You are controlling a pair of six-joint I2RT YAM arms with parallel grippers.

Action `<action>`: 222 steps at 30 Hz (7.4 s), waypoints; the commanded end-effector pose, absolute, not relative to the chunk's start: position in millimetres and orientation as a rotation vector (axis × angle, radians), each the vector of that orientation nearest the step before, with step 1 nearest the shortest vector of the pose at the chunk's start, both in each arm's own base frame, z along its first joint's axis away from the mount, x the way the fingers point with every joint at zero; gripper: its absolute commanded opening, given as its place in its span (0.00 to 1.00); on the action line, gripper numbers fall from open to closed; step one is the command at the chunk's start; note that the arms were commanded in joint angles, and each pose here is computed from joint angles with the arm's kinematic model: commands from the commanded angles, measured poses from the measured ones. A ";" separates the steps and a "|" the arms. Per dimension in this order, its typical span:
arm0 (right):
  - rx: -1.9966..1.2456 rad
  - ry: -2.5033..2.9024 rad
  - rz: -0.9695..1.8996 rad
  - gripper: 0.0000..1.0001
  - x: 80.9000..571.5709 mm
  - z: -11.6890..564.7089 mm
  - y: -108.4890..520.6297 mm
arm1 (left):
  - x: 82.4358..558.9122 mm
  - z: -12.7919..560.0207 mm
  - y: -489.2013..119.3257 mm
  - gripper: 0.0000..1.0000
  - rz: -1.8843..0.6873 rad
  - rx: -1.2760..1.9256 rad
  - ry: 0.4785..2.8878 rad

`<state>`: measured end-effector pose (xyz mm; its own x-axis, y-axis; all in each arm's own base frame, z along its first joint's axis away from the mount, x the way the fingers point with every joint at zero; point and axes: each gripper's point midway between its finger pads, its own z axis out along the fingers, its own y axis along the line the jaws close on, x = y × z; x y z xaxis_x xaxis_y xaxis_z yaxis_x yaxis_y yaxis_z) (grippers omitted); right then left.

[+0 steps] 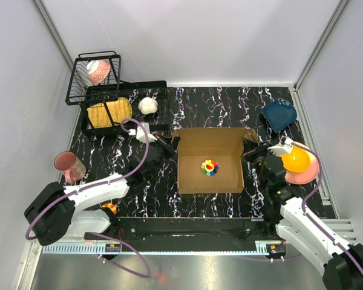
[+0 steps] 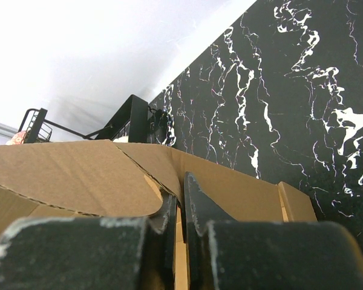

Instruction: Fold the paper box

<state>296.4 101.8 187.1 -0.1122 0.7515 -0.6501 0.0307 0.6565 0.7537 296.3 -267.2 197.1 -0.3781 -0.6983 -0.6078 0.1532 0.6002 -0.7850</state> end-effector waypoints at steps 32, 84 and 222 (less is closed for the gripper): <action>0.502 1.997 0.705 0.00 270.8 99.6 182.1 | 285.2 174.6 -229.0 0.00 -0.653 -0.265 1.782; 0.060 1.643 0.874 0.76 194.9 329.4 154.2 | 221.8 123.9 -180.9 0.03 -0.657 -0.095 1.685; -0.022 2.172 0.894 0.59 241.2 206.4 199.9 | 237.2 155.5 -156.9 0.73 -0.326 -0.241 1.942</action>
<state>260.3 167.0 195.2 -0.6834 0.2492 -0.6861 -0.1309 0.8829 0.4511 233.5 -172.1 131.0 -0.4567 -0.3119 -0.8332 -0.0073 0.9378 -0.3470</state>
